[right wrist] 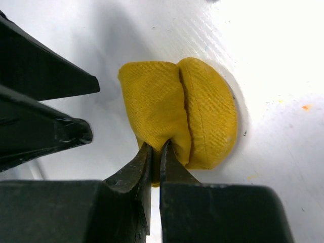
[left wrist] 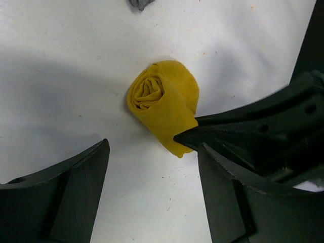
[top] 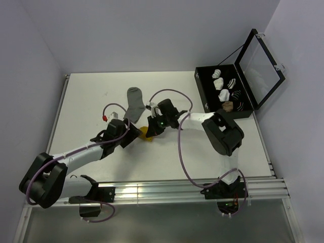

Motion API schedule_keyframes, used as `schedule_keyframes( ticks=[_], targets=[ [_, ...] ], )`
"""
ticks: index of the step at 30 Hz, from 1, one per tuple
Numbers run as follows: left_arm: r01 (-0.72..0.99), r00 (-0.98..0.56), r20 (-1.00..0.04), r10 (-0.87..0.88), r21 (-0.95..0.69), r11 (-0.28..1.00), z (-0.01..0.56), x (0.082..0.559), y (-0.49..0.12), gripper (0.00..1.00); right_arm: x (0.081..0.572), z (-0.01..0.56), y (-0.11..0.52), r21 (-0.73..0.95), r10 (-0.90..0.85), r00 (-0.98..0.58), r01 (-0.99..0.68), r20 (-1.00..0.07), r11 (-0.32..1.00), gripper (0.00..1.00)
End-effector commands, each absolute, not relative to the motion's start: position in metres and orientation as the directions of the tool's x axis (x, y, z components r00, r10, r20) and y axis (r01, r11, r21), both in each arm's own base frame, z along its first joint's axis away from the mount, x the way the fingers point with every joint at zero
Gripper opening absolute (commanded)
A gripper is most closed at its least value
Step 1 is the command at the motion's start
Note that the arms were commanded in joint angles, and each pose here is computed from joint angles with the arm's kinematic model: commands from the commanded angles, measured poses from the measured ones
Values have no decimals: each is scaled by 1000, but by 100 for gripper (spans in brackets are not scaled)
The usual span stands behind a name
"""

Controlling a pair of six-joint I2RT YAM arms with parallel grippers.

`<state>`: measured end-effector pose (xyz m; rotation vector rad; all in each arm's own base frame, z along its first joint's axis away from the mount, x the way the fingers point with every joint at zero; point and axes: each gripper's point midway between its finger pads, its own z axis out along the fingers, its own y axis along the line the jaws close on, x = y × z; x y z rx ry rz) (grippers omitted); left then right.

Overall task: Roll the socks
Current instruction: Roll the sock at the center of the board.

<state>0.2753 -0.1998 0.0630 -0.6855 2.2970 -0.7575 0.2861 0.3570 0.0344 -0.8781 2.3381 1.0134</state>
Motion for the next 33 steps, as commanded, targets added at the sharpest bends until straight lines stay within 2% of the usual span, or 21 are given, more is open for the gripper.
schedule_keyframes(
  ticks=[1, 12, 21, 24, 28, 29, 30, 31, 33],
  targets=[
    [-241, -620, -416, -665, -706, 666, 77, 285, -200, 75, 245, 16, 348, 712, -396, -853, -508, -339, 485, 0],
    [-272, -599, -383, -703, -728, 629, 58, 290, -202, 71, 254, 5, 342, 786, -356, -911, -372, -207, 494, 0],
    [-322, -621, -332, -710, -719, 617, 36, 287, -207, 66, 259, 4, 339, 770, -341, -914, -378, -221, 514, 0],
    [-346, -627, -323, -709, -700, 625, 27, 283, -204, 60, 262, 9, 339, 760, -332, -908, -400, -254, 513, 0],
    [-355, -645, -320, -694, -679, 643, 20, 281, -205, 45, 266, 16, 337, 733, -313, -898, -434, -309, 524, 0],
    [-356, -652, -317, -689, -674, 647, 19, 281, -206, 38, 268, 18, 337, 725, -306, -894, -446, -328, 524, 0],
    [-358, -657, -316, -684, -668, 653, 16, 280, -206, 35, 267, 16, 335, 714, -306, -891, -453, -337, 533, 2],
    [-357, -665, -315, -677, -662, 659, 15, 280, -206, 26, 269, 24, 335, 698, -299, -881, -474, -367, 537, 4],
    [-361, -679, -310, -665, -648, 671, 11, 278, -207, 19, 269, 27, 333, 668, -295, -861, -507, -413, 545, 19]
  ],
)
